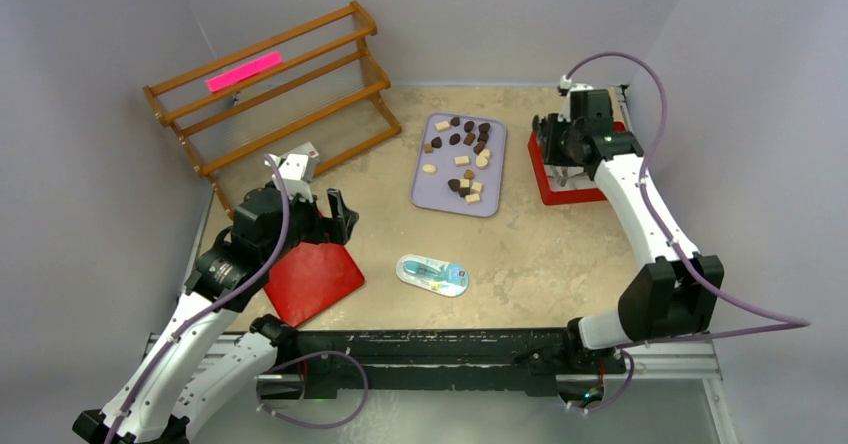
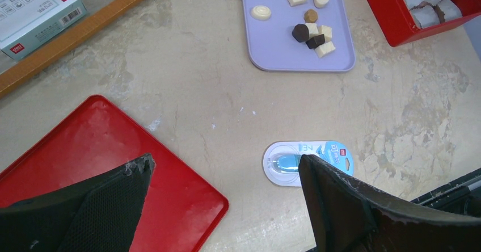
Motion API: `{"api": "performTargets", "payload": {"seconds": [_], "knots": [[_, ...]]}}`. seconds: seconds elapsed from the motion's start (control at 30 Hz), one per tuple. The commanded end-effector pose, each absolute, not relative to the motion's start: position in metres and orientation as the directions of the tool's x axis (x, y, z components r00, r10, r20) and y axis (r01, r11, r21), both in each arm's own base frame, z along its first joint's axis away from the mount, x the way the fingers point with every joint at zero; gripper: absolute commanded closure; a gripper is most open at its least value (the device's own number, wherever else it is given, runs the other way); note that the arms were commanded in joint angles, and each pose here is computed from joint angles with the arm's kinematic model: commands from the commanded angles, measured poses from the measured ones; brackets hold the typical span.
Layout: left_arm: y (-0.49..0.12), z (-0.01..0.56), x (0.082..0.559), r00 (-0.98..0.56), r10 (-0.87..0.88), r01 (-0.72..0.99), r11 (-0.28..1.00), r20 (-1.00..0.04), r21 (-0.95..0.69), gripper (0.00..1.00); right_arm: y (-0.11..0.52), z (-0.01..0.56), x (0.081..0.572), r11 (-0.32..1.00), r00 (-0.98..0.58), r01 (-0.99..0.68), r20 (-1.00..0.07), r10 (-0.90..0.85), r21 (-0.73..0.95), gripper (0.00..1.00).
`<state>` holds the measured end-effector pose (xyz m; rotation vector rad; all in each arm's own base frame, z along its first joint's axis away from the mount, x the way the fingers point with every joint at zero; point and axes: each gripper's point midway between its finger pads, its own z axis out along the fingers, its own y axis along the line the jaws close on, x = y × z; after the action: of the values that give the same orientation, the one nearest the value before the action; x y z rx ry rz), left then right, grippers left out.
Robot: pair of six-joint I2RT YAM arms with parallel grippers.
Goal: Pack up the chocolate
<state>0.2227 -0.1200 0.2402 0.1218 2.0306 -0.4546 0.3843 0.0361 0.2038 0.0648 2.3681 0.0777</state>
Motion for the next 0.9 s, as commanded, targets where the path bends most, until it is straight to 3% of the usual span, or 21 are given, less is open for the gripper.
{"api": "performTargets", "payload": {"seconds": [0.0, 0.4, 0.87], "knots": [[-0.120, 0.250, 0.223, -0.446, -0.105, 0.297, 0.920, -0.889, -0.257, 0.02, 0.076, 0.207, 0.366, 0.991, -0.699, -0.088, -0.716, 0.008, 0.097, 0.67], [-0.121, 0.247, 0.224, -0.453, -0.101, 0.296, 0.920, -0.886, -0.256, 0.01, 0.132, 0.172, 0.320, 0.973, -0.730, -0.208, -0.678, -0.083, 0.105, 0.66], [-0.119, 0.246, 0.225, -0.454, -0.100, 0.289, 0.923, -0.885, -0.253, 0.01, 0.176, 0.150, 0.311, 0.962, -0.752, -0.270, -0.635, -0.180, 0.047, 0.63]]}}
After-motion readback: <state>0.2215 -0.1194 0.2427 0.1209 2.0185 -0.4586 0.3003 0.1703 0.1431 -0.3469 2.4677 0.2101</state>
